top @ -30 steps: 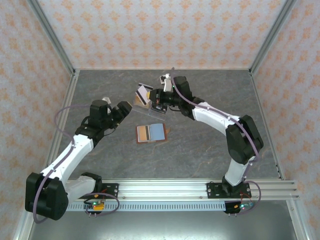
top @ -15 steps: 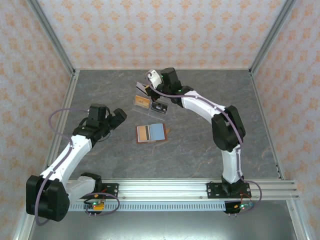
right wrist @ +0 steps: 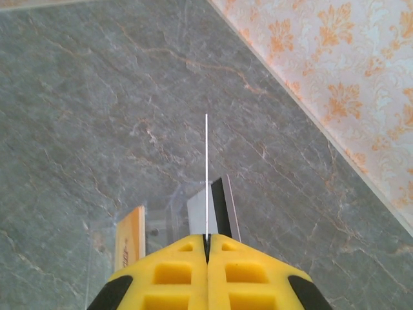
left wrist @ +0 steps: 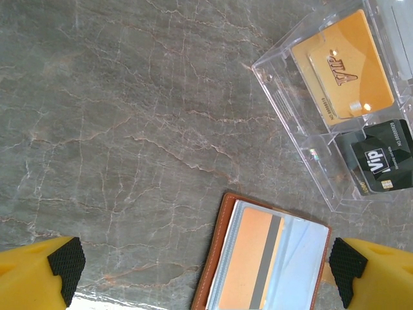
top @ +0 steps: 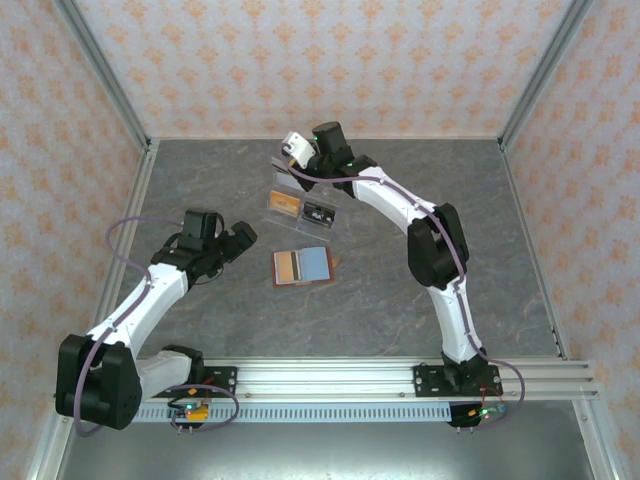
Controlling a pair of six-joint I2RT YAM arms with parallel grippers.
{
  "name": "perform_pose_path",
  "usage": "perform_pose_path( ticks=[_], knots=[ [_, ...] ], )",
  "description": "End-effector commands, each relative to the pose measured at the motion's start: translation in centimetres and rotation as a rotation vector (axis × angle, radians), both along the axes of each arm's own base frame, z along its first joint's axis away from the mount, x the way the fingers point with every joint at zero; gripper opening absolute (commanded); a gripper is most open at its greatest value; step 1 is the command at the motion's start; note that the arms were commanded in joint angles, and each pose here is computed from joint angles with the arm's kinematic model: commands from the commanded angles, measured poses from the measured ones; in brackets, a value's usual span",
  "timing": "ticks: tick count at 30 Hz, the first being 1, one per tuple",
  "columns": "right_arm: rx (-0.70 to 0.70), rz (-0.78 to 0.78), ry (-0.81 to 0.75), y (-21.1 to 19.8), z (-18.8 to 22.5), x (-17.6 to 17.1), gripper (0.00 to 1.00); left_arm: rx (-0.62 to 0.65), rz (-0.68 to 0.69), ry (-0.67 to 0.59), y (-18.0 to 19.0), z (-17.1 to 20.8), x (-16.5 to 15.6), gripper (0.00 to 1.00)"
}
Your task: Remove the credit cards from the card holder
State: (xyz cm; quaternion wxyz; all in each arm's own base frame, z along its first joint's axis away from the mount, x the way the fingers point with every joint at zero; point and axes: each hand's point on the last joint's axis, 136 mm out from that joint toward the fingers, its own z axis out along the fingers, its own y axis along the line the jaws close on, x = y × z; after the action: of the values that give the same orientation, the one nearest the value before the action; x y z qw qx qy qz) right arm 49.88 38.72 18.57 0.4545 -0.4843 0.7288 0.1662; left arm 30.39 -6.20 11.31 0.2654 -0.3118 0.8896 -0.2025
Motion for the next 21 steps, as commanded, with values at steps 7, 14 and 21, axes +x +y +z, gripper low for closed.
perform_pose_path(
  ticks=[7,14,21],
  knots=[
    [-0.09,0.025,-0.007,-0.8,-1.7,0.5,0.0,-0.002,-0.014,0.01,0.0,-0.5,0.0,1.0],
    [-0.079,0.029,0.015,-0.4,-1.9,0.8,0.04,0.011,-0.032,0.032,0.0,-1.2,-0.2,1.0],
    [-0.024,-0.015,0.041,-0.5,0.0,0.7,0.29,0.016,-0.038,0.055,0.1,-2.0,-0.6,1.0]
  ],
)
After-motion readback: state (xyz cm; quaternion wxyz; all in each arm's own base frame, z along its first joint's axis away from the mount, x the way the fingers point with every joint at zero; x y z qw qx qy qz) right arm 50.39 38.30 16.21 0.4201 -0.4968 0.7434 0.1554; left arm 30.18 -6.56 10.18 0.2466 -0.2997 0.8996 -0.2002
